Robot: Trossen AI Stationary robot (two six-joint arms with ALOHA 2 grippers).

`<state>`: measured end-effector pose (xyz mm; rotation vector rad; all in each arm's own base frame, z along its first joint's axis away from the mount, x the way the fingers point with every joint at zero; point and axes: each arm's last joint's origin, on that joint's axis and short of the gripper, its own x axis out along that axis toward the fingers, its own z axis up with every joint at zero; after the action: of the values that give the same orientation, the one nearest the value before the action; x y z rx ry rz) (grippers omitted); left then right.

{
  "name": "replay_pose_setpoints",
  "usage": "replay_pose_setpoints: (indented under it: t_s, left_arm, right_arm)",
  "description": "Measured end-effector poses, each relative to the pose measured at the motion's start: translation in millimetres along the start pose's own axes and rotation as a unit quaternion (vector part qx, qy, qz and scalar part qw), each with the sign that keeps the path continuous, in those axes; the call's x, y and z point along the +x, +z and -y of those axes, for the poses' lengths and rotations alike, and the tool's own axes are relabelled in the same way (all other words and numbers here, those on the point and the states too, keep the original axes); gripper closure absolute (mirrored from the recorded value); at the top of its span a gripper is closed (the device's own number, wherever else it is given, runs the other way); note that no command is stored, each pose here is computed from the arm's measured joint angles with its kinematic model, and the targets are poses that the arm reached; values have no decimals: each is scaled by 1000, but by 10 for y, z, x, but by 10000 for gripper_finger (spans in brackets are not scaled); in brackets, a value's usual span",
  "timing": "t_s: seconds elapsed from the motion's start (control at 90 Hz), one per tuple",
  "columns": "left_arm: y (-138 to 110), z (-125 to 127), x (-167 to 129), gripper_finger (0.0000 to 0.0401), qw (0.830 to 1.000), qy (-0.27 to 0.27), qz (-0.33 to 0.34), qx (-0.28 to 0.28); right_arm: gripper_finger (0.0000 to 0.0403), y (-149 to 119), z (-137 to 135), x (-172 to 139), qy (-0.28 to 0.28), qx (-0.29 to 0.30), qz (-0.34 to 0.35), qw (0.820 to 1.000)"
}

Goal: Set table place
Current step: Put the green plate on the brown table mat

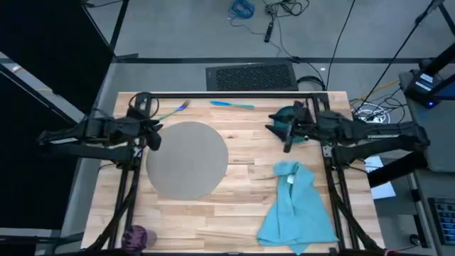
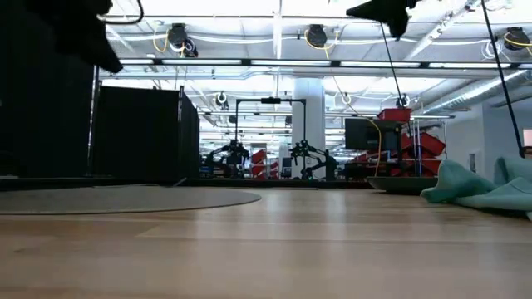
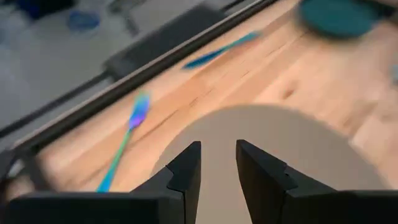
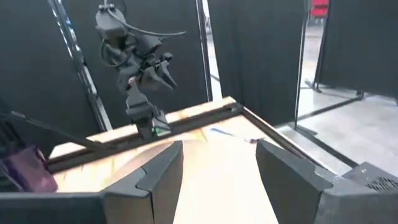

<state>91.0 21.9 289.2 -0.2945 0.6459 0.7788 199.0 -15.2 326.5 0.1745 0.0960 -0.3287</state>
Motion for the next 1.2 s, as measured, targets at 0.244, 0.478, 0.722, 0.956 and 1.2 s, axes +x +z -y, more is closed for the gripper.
replay_pose_setpoints:
  t_s: [0.244,0.478,0.722,0.956,1.2]
  left_arm:
    - [-26,107,258,315,995,75,-65,-3]
    - [-36,171,578,315,977,161,-143,12]
    - [-26,202,908,315,960,160,-225,57]
    - [-230,63,1237,315,964,85,-250,36]
    - [-357,22,1347,315,962,86,-259,18]
  right_arm:
    - [216,-129,30,225,-24,7,-38,999]
    - [216,-251,5,367,-15,6,-71,997]
    - [216,-340,-36,454,29,14,-102,994]
    - [216,-404,-108,487,41,8,-116,992]
    - [216,-432,-183,478,55,4,-121,991]
